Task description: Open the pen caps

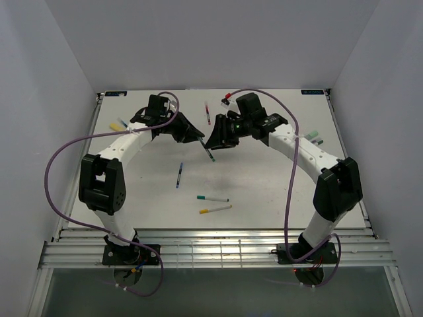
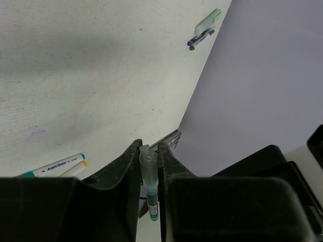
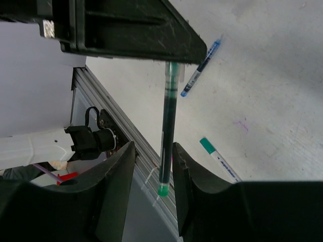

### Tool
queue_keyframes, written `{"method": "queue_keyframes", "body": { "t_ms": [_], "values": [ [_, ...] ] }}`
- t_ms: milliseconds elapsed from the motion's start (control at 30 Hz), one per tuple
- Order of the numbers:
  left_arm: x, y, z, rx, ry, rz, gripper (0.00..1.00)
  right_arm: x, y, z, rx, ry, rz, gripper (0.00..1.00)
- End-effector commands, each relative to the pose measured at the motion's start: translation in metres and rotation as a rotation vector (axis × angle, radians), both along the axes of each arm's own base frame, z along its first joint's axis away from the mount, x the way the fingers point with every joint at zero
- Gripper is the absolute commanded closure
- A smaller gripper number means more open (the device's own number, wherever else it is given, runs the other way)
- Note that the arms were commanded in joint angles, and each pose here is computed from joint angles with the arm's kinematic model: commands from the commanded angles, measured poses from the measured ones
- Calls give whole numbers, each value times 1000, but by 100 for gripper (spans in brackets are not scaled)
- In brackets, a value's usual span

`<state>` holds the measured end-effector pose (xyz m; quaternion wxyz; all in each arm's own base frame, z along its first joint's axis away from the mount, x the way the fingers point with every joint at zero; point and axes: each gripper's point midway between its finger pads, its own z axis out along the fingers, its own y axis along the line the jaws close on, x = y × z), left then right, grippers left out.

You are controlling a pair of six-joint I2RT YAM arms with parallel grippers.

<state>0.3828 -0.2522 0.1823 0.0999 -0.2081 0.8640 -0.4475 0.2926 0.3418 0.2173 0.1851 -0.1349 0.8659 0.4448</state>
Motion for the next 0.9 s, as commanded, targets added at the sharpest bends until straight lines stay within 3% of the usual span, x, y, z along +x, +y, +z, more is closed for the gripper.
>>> {"method": "queue_keyframes", "body": {
  "t_ms": [0, 867],
  "values": [
    [-12, 4, 34, 1, -101, -37, 98, 8, 12, 18, 32, -29, 57, 58],
    [-17, 9, 43, 28, -158, -49, 100, -5, 35, -9, 95, 96, 182, 67]
  ]
}}
